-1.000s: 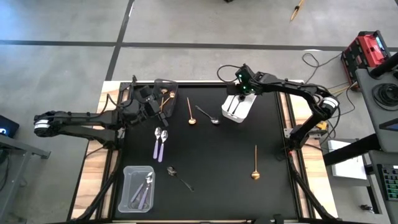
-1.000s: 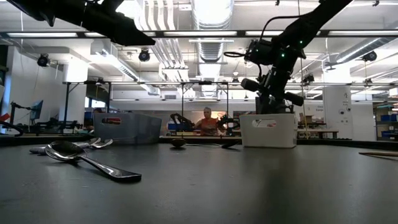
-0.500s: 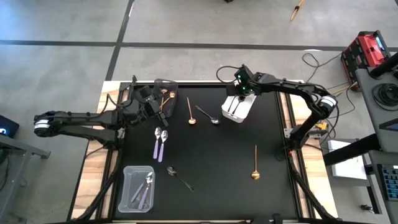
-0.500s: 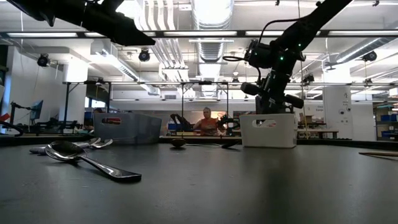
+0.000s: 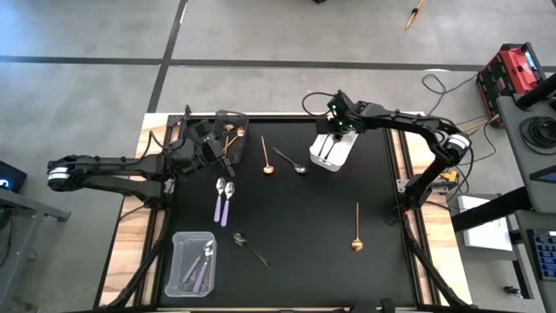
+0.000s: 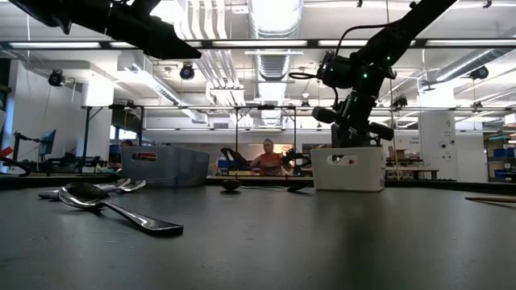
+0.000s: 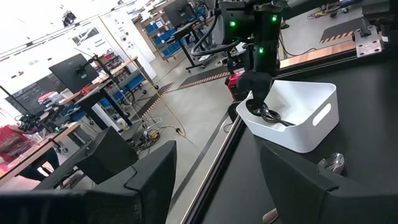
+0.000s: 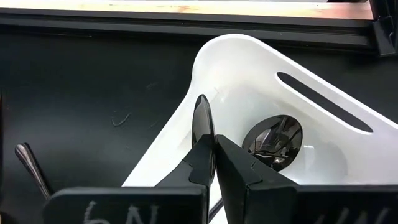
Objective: Sort silverware by color (type)
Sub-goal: Put the black spoon into the white bin
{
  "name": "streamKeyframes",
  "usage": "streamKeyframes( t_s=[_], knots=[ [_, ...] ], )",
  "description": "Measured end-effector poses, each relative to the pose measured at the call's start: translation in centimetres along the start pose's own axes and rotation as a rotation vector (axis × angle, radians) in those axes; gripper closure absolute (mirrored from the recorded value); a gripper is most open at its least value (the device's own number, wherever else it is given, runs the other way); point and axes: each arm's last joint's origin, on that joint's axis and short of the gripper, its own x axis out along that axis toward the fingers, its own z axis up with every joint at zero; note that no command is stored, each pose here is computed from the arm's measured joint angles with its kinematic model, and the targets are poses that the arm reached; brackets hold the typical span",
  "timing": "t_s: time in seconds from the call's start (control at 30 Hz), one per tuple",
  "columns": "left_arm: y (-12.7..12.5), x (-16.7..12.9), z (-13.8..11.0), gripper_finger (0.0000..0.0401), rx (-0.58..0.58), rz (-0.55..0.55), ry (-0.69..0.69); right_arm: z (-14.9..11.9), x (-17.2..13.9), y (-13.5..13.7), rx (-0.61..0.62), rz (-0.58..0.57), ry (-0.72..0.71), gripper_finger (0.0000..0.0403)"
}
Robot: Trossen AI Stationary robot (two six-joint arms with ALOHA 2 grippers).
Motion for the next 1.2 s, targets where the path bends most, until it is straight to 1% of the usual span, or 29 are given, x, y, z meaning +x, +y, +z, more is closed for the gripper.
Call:
streamKeyframes(
  t_s=[0.33,1.2],
  knots=[
    [0.01,-0.01,0.01,0.0188,0.000,0.000,0.000,0.00,0.01,-0.02,-0.001,-0.007,-0.006,0.0386],
    [0.01,-0.01,0.01,0.0188,-0.001,0.000,0.000,0.02,0.00,-0.04,-0.014,-0.015,-0.012,0.0385]
  ],
)
